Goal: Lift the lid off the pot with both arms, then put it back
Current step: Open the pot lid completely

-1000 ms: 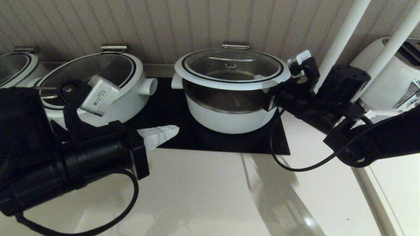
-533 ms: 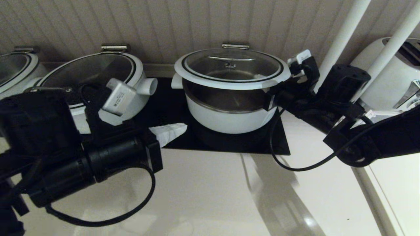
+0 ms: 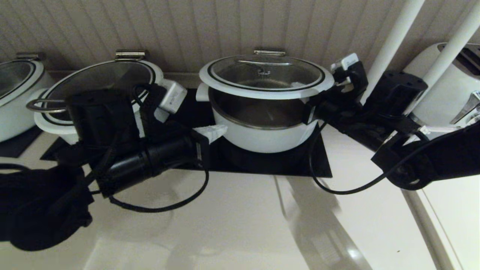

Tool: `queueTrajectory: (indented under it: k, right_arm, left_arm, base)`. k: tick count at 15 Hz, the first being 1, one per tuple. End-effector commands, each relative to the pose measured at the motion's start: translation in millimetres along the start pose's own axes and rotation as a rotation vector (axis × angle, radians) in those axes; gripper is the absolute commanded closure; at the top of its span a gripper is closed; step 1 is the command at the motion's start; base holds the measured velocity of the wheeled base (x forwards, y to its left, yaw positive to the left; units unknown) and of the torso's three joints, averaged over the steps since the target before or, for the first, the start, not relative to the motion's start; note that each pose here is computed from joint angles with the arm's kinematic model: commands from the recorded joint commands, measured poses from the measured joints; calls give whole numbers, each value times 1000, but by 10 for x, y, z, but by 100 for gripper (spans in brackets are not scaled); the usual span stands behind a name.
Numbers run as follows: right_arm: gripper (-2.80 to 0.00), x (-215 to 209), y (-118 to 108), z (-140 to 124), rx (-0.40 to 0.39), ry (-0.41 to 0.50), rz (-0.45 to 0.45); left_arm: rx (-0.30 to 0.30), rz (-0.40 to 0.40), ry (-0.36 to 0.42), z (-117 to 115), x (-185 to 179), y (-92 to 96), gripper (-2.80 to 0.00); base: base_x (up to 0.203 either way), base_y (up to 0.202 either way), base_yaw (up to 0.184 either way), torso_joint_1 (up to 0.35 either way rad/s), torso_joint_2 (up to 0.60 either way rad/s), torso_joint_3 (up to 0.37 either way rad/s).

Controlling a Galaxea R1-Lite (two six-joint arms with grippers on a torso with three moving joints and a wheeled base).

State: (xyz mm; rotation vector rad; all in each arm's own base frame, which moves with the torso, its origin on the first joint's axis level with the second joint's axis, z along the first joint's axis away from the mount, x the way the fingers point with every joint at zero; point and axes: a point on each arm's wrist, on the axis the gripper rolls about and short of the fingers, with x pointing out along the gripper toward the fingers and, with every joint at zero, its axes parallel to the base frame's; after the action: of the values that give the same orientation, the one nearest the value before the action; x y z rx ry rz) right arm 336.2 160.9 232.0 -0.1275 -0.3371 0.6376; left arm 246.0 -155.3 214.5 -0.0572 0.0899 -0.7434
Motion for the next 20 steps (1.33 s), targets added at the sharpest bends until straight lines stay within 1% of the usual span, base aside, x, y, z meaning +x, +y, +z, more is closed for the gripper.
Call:
queueTrajectory:
  k: [1,3,7,12,16,20]
  right_arm:
    - [0,-14,-5,58,-6,-19,-1]
    - [0,-16,0,72,-6,-22,1]
    - [0,-46,39,153,-7,-38,12]
    - [0,-179,102,174,0,-13,26]
    - [0,-514,177,162,16,55,38]
    - [0,-1087,310,240,32,118,56]
  left_arm:
    - [-3,22,-3,-4,209,111,0]
    - [6,29,-7,1,300,157,0]
    - [28,29,-17,21,409,182,0]
    - [37,27,-62,141,517,200,0]
    - [43,25,-91,225,556,202,0]
    - [46,24,-104,265,571,202,0]
  base:
    - [0,0,0,0,0,0]
    - [0,0,0,0,0,0]
    - [0,0,0,0,0,0]
    - [0,0,0,0,0,0]
    - [0,0,0,0,0,0]
    - [0,0,0,0,0,0]
